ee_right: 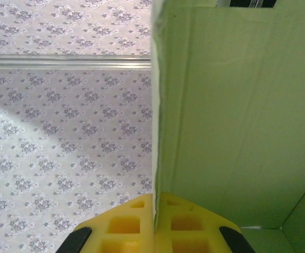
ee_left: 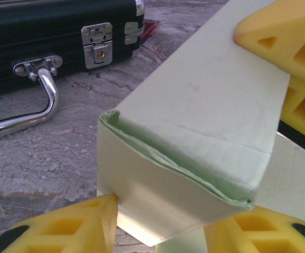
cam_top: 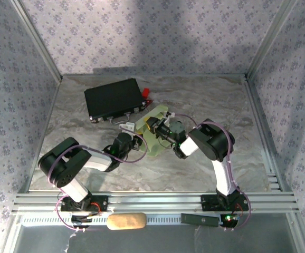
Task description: Fold the paper box
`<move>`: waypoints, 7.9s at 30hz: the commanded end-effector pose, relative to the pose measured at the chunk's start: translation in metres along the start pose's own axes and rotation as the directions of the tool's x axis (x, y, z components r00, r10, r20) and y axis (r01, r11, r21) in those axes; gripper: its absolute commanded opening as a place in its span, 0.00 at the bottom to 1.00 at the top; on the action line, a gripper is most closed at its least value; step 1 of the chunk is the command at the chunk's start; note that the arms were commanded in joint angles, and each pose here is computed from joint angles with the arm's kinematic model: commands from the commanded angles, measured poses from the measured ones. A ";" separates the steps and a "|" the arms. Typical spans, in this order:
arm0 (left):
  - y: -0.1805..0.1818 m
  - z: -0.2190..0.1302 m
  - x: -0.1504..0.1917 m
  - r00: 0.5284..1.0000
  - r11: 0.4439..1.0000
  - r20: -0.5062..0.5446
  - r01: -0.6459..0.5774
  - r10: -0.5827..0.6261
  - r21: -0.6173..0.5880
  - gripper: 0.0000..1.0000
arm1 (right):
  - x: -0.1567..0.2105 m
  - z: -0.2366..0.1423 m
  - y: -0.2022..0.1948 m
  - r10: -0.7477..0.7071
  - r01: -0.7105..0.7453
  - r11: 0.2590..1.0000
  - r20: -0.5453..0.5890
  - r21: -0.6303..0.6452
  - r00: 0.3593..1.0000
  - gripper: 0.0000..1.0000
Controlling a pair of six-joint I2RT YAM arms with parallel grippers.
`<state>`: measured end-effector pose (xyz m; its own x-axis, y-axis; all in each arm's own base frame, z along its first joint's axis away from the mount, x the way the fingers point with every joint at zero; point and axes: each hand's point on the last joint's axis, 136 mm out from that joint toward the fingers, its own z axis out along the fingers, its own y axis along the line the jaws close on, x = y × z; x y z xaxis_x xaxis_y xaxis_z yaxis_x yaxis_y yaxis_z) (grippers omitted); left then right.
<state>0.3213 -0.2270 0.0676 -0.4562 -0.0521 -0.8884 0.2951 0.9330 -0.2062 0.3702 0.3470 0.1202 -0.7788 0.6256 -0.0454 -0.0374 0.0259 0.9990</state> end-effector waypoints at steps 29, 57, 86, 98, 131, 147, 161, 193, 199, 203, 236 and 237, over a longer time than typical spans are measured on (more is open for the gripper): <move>0.004 0.021 -0.021 0.995 0.992 0.073 0.072 -0.065 -0.107 0.05 | 0.025 0.006 -0.026 0.061 -0.057 0.995 -0.047 0.077 0.997 0.01; 0.021 -0.076 -0.064 0.963 0.969 -0.262 -0.001 -0.067 -0.249 0.00 | -0.029 -0.150 0.147 -0.346 0.305 0.877 0.049 0.370 0.937 0.60; 0.002 -0.103 -0.069 0.938 0.974 -0.347 -0.050 -0.030 -0.221 0.00 | 0.005 -0.060 0.070 -0.311 0.390 0.692 -0.237 0.608 0.920 0.56; -0.004 -0.101 -0.069 0.939 0.975 -0.343 -0.059 -0.020 -0.216 0.00 | 0.015 -0.051 0.074 -0.249 0.314 0.757 -0.190 0.573 0.950 0.35; -0.009 -0.100 -0.078 0.945 0.975 -0.326 -0.057 -0.016 -0.213 0.00 | 0.030 -0.158 0.053 -0.489 0.471 0.678 -0.133 0.565 0.862 0.60; -0.011 -0.104 -0.084 0.945 0.977 -0.326 -0.056 -0.014 -0.206 0.00 | 0.015 -0.121 0.036 -0.488 0.471 0.656 -0.144 0.590 0.861 0.53; -0.015 -0.099 -0.082 0.945 0.979 -0.327 -0.052 -0.015 -0.196 0.00 | 0.021 -0.093 0.048 -0.487 0.500 0.677 -0.181 0.540 0.854 0.46; -0.013 -0.097 -0.082 0.938 0.985 -0.346 -0.029 -0.031 -0.168 0.00 | 0.049 -0.097 0.105 -0.637 0.698 0.596 -0.295 0.397 0.712 0.50; -0.017 -0.096 -0.092 0.921 0.998 -0.387 0.033 -0.049 -0.047 0.00 | 0.025 -0.158 0.183 -0.769 0.803 0.580 -0.231 0.141 0.596 0.55; -0.022 -0.101 -0.108 0.911 0.992 -0.409 0.092 -0.050 0.083 0.00 | -0.024 -0.191 0.199 -0.714 0.730 0.678 -0.153 0.090 0.683 0.50; -0.050 -0.102 -0.130 0.869 0.897 -0.494 0.215 0.005 0.387 0.00 | 0.002 -0.161 0.182 -0.692 0.674 0.706 -0.416 -0.218 0.590 0.39; -0.050 -0.102 -0.130 0.869 0.899 -0.495 0.214 0.004 0.383 0.00 | 0.003 -0.160 0.182 -0.694 0.677 0.703 -0.419 -0.219 0.585 0.39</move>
<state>0.2845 -0.2301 0.2232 -0.8257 0.1304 -0.5488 0.4644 0.7094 -0.5302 0.2608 0.2247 0.2939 -0.7206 0.0465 -0.6917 -0.6586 0.2660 0.7039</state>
